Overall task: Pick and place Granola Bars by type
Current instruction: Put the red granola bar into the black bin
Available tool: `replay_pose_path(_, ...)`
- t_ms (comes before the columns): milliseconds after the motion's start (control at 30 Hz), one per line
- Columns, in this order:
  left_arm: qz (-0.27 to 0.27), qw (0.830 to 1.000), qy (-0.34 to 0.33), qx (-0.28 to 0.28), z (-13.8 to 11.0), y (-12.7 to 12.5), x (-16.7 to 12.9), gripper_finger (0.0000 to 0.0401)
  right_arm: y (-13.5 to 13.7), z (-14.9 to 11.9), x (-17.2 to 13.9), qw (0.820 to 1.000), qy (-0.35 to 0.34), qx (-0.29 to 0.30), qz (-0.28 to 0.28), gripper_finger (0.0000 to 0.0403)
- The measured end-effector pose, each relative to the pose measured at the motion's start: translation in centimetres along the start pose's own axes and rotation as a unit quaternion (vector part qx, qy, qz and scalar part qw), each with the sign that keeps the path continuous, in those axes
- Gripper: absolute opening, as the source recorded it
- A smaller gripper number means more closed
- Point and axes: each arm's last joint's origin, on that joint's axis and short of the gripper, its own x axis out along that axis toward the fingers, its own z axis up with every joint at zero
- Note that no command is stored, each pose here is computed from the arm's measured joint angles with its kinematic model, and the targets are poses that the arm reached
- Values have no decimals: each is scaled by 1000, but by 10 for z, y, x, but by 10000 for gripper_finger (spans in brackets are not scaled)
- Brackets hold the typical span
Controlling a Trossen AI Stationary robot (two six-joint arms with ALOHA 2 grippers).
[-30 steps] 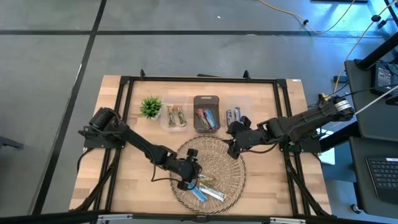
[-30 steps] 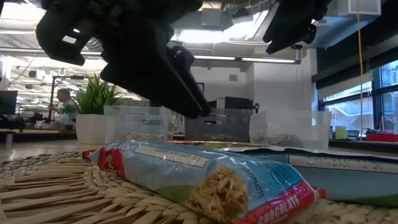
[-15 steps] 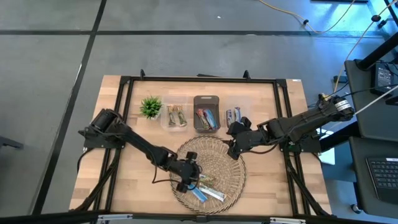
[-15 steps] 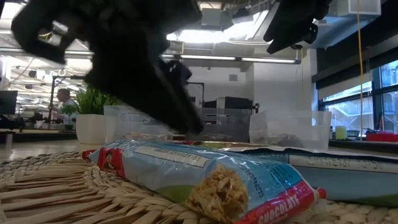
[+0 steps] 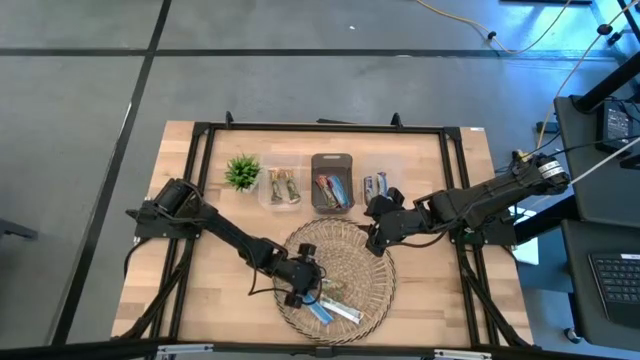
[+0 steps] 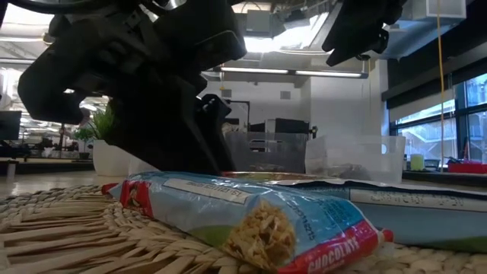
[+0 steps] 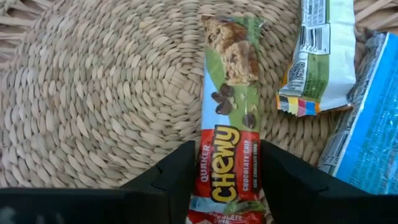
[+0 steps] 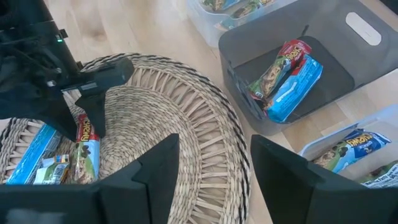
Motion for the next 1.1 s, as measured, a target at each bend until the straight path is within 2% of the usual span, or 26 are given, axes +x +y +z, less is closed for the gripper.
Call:
replay_pose_path(300,0,1000,-1,0,0,0,0,89,0,0,0,1000,0,0,0,201)
replay_pose_path(533,-1,1000,-5,-1,3,0,-4,83,0,0,0,1000,0,0,0,201)
replay_pose_path(733,-1,999,-47,-17,22,7,-27,80,0,0,0,1000,0,0,-1,201)
replay_pose_path(933,66,985,-114,-109,47,35,-66,79,-4,-2,-2,1000,10,13,-13,201)
replay_pose_path(1100,140,963,-152,-173,58,62,-91,79,-23,0,-23,993,-34,77,-83,201)
